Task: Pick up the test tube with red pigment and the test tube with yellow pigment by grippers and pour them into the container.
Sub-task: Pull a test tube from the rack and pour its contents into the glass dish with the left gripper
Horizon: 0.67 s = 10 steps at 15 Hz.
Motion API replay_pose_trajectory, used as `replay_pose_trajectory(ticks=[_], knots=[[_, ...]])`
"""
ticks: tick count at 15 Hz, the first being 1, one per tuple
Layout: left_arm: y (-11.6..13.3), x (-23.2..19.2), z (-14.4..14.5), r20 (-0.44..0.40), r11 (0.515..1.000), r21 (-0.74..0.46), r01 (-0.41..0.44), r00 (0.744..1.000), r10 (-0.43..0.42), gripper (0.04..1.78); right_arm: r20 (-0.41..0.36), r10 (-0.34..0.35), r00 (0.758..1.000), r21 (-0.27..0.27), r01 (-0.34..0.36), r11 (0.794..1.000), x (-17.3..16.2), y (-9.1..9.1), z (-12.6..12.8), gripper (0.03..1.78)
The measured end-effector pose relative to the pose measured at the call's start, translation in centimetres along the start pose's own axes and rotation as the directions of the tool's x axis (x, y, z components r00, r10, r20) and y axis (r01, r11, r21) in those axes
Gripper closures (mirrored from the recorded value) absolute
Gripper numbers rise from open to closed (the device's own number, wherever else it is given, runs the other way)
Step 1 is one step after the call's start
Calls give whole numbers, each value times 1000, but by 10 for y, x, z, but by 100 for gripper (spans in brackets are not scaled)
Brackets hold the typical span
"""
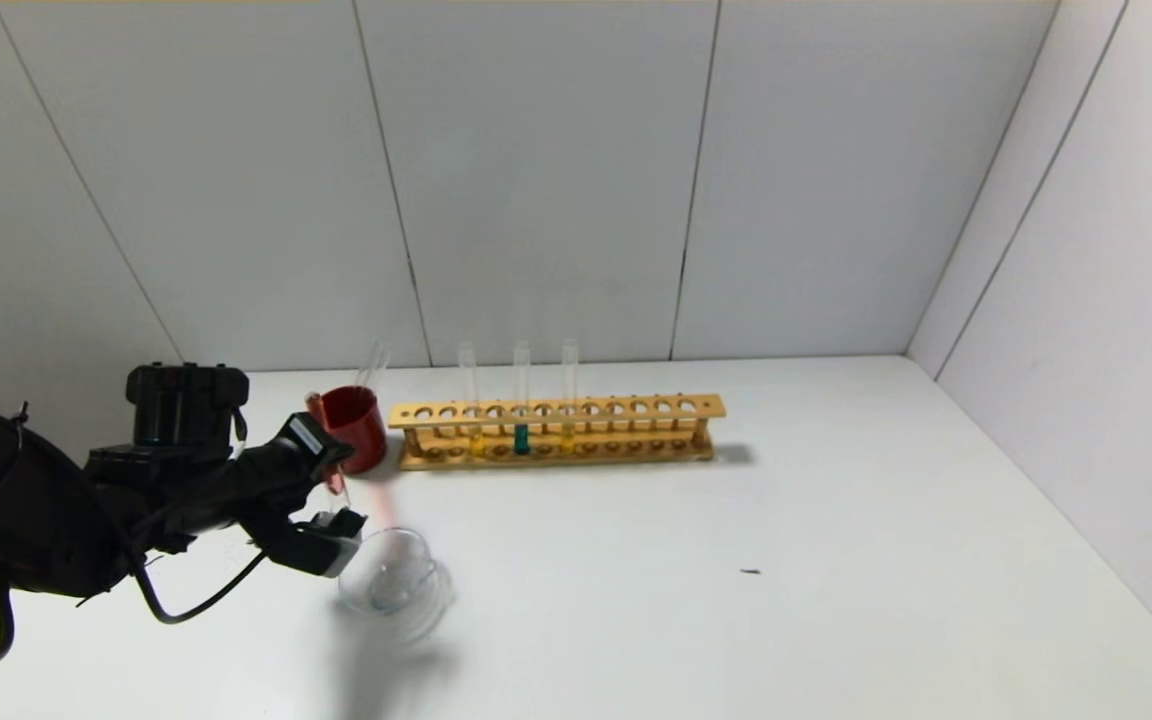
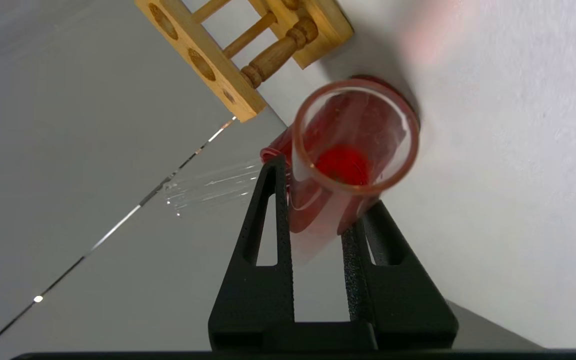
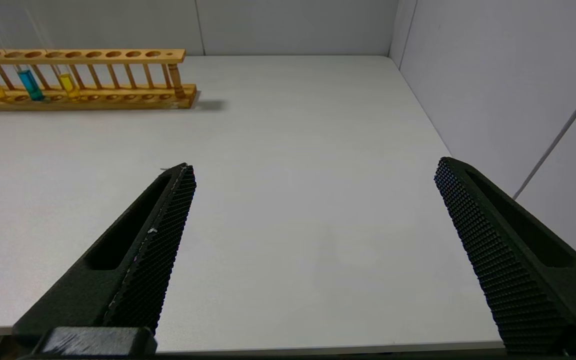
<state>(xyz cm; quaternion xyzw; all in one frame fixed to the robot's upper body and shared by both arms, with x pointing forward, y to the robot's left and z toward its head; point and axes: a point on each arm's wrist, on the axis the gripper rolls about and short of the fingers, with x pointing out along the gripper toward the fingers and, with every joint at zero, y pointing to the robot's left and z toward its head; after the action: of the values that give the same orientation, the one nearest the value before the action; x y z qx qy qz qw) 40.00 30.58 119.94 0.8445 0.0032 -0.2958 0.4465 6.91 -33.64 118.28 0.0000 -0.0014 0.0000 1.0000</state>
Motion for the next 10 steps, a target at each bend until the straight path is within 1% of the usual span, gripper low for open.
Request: replay_pose_trajectory(ticks=[10], knots=[[11, 4, 15, -4, 999, 51, 5, 1000, -5, 149, 0, 0, 1000, 0, 0, 1000, 0, 0, 0, 6]])
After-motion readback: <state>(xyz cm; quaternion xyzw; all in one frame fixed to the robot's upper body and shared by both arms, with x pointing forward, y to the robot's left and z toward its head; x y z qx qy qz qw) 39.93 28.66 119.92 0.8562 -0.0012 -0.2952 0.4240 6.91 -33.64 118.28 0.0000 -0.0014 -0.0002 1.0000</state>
